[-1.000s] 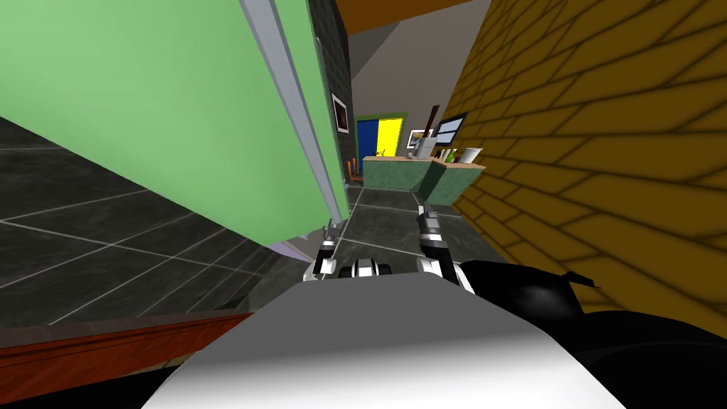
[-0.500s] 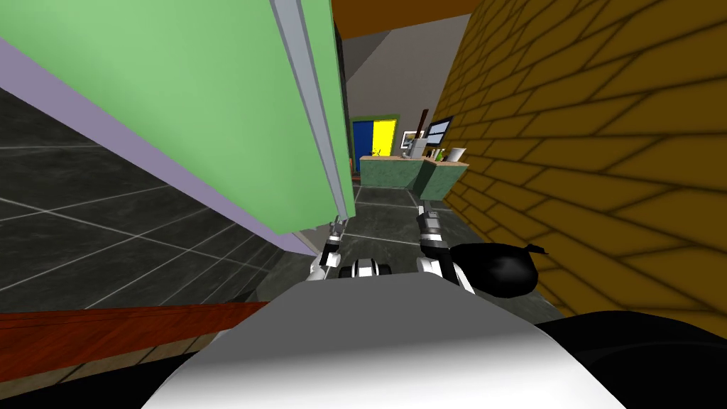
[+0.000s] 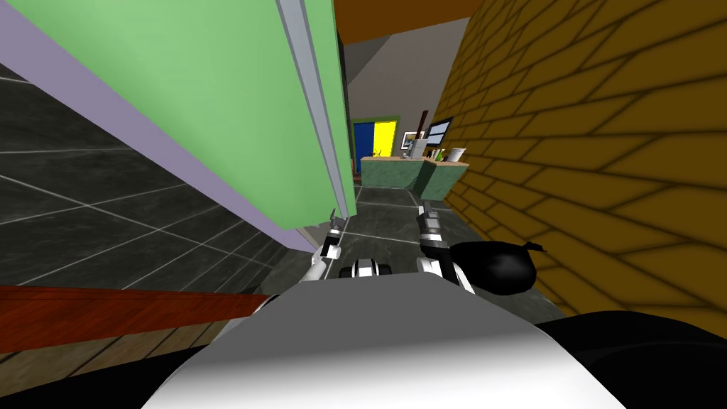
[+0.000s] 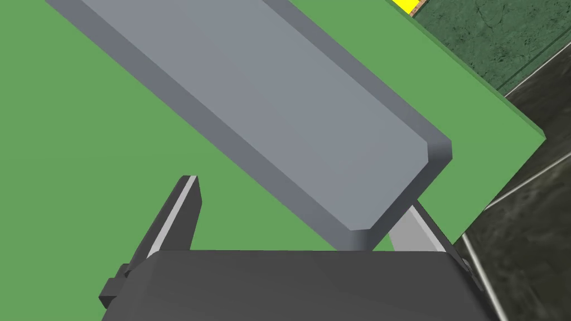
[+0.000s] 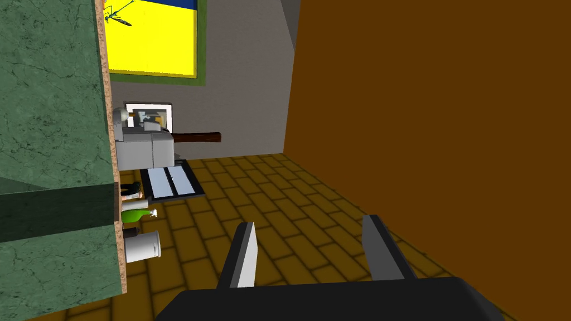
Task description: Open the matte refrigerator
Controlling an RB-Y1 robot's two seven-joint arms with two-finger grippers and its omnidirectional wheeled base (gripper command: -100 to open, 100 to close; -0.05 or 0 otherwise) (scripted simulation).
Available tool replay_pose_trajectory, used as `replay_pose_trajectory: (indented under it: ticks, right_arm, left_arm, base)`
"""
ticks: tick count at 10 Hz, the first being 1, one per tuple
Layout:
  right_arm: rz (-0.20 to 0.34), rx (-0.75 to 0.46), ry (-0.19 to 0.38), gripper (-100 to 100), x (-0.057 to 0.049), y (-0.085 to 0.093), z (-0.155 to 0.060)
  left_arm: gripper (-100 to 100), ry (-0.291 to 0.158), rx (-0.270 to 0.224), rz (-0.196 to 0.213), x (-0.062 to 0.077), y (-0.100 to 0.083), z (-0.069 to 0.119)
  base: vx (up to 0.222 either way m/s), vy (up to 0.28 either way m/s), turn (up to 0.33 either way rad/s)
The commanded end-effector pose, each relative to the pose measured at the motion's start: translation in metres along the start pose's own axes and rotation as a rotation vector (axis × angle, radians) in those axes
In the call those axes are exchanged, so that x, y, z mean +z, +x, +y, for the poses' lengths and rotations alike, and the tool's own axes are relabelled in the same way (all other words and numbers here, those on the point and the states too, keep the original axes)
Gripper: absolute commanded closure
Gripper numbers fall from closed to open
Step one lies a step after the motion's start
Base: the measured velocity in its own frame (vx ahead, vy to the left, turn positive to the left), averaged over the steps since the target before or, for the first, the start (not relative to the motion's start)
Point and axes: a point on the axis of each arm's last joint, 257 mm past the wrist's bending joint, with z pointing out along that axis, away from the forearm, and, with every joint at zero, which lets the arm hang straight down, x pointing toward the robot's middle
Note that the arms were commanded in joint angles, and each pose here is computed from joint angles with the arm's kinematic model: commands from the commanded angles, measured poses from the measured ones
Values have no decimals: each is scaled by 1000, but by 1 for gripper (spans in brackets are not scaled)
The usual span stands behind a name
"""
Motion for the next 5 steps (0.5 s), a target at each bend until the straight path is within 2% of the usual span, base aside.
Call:
replay_pose_trajectory:
  ticks: [1, 2, 3, 4, 5]
  right_arm:
    - [0, 0, 0, 0, 0, 0, 0]
    - [0, 0, 0, 0, 0, 0, 0]
    - [0, 0, 0, 0, 0, 0, 0]
    - [0, 0, 0, 0, 0, 0, 0]
    - [0, 0, 0, 0, 0, 0, 0]
  left_arm:
    - [-100, 11, -7, 13, 22, 8, -11]
    - [-100, 10, -10, 15, 36, 12, -16]
    - [-100, -11, -4, -2, 21, 2, -5]
    - [0, -18, -4, -7, 21, 0, -3]
    - [0, -26, -3, -13, 18, -2, 0]
  base:
    - [-48, 11, -16]
    - [-57, -1, 15]
    - [-20, -2, -3]
    - [0, 0, 0]
    - [0, 0, 0]
